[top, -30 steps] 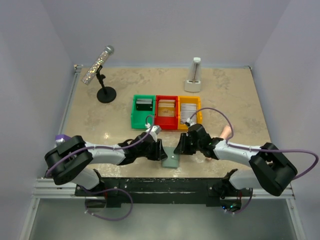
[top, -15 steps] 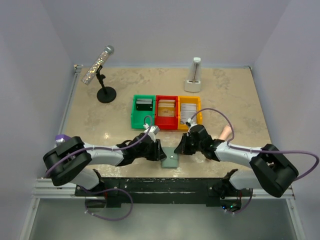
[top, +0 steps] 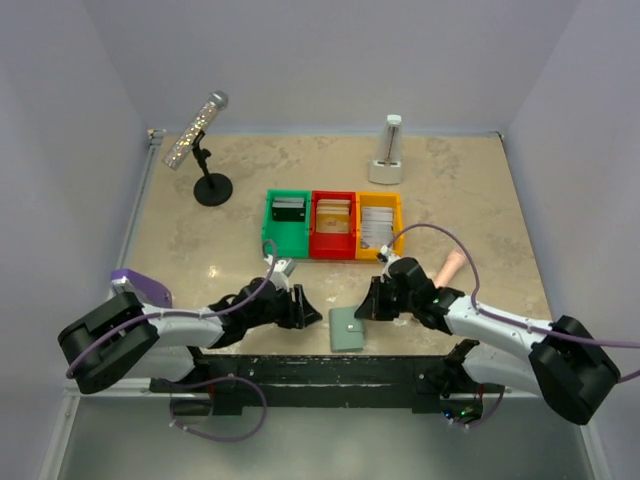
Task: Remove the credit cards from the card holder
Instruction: Pick up the card holder from the center of the board.
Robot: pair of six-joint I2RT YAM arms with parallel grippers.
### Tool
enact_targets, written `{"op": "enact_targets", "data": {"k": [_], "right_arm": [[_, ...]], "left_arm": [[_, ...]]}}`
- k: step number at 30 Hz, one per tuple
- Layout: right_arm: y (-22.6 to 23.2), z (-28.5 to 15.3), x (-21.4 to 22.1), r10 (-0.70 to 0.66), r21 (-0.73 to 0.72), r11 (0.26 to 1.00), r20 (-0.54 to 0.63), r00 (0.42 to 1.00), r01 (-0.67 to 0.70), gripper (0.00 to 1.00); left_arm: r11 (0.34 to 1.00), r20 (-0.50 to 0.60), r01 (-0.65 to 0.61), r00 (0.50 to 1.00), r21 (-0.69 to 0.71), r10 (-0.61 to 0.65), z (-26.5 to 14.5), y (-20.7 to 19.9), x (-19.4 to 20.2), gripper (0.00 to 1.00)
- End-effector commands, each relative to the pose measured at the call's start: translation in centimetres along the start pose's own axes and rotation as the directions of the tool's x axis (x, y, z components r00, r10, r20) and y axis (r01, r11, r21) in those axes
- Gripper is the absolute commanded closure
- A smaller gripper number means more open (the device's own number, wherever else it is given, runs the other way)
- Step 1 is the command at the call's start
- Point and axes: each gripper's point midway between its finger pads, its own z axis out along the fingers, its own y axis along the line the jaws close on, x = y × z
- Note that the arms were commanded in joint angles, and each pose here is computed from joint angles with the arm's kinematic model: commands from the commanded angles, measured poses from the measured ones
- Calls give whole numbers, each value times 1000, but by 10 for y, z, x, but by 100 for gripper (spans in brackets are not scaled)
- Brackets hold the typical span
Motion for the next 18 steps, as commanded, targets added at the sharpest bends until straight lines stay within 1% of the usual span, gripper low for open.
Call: {"op": "enact_targets", "data": {"k": [1,2,4,5,10,14,18], "right_arm": [[12,-14,4,-28,-44,999,-19,999,27,100],[16,-17,1,-33,-56,998,-11,999,32,100],[23,-23,-2,-41,-75,996,2,999,41,100],[26,-26,-4,-43,-81,996,8,999,43,100],[39,-35,-11,-62,-119,991,31,998,65,100],[46,-39,-12,-63,-150,986,36,997,68,100],[51,-42,-15,-71,-161,984,44,997,77,100]], "left_arm": [[979,85,-4,996,203,-13,-11,-34,-13,39],[973,100,-2,995,232,-21,-13,-38,-15,36],[958,116,6,992,288,-41,-20,-47,-16,24],[950,117,9,992,312,-48,-22,-51,-17,21],[927,133,-9,990,375,-44,-30,-65,-24,20],[906,140,-25,989,422,-38,-35,-75,-27,23],[902,127,-27,991,430,-31,-33,-75,-26,24]]}}
